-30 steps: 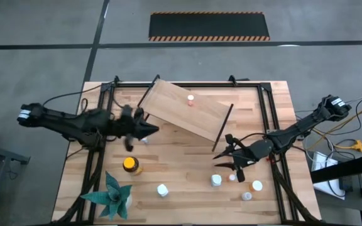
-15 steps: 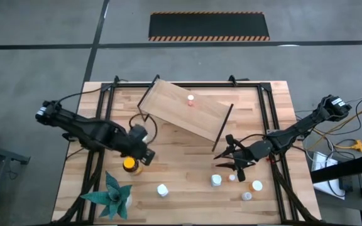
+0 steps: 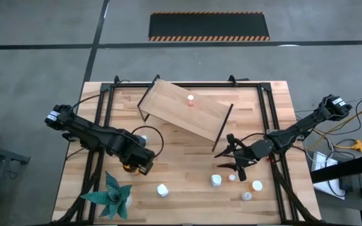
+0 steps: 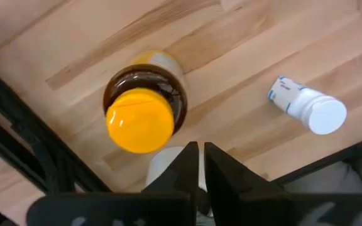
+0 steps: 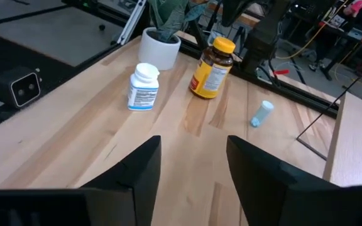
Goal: Pick and place medicine bottles onto shelf by color
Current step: Put the yellow pill bottle on the shelf
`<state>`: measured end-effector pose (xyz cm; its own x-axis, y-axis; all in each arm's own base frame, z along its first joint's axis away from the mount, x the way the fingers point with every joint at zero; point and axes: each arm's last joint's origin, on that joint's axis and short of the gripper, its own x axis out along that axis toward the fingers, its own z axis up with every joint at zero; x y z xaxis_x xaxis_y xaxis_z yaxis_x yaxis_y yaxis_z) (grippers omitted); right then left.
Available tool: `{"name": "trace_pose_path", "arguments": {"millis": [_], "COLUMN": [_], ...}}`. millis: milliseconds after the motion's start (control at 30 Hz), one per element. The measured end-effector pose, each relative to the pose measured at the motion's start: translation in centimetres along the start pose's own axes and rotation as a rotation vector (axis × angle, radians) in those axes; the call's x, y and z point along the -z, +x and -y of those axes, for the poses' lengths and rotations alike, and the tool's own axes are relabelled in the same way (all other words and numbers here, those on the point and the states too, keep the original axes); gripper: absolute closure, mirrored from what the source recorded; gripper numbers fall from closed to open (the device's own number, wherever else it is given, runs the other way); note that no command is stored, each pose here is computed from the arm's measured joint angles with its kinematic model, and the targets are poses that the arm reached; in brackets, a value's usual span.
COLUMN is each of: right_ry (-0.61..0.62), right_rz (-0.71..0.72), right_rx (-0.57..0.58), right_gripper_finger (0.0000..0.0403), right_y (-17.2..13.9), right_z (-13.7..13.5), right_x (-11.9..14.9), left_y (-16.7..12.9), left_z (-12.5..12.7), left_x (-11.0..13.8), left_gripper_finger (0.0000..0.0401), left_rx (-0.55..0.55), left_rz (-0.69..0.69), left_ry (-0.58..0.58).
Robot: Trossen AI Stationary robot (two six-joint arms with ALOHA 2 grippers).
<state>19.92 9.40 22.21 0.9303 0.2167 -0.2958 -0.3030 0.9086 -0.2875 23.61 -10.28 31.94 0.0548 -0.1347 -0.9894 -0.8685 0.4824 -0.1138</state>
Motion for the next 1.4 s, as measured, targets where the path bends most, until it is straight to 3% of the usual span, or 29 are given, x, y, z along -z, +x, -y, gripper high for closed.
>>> {"name": "trace_pose_path", "arguments": {"millis": [233, 467, 633, 1033, 1400], "right_ry": [0.013, 0.020, 0.026, 0.031, 0.039], "right_rz": [0.000, 0.002, 0.001, -0.003, -0.016], "right_rx": [-0.003, -0.002, -0.003, -0.003, -0.006], "right_gripper_finger": [0.0201, 0.0191, 0.0191, 0.0190, 0.0190], "right_y": [0.0, 0.0, 0.0, 0.0, 0.2], "right_z": [0.0, 0.0, 0.0, 0.0, -0.1], "right_x": [0.0, 0.0, 0.0, 0.1, 0.2], "left_y": [0.7, 2.7, 3.4, 3.5, 5.7], "left_z": [-0.7, -1.4, -1.6, -1.6, -1.8], "left_x": [0.2, 0.5, 0.4, 0.2, 0.1], "left_gripper_finger": [0.0289, 0.0161, 0.0107, 0.0097, 0.0143], "left_rx": [-0.066, -0.142, -0.164, -0.163, -0.165], "left_rz": [-0.041, -0.062, -0.043, 0.027, 0.020], "left_ry": [-0.094, -0.096, -0.073, -0.059, -0.064]}}
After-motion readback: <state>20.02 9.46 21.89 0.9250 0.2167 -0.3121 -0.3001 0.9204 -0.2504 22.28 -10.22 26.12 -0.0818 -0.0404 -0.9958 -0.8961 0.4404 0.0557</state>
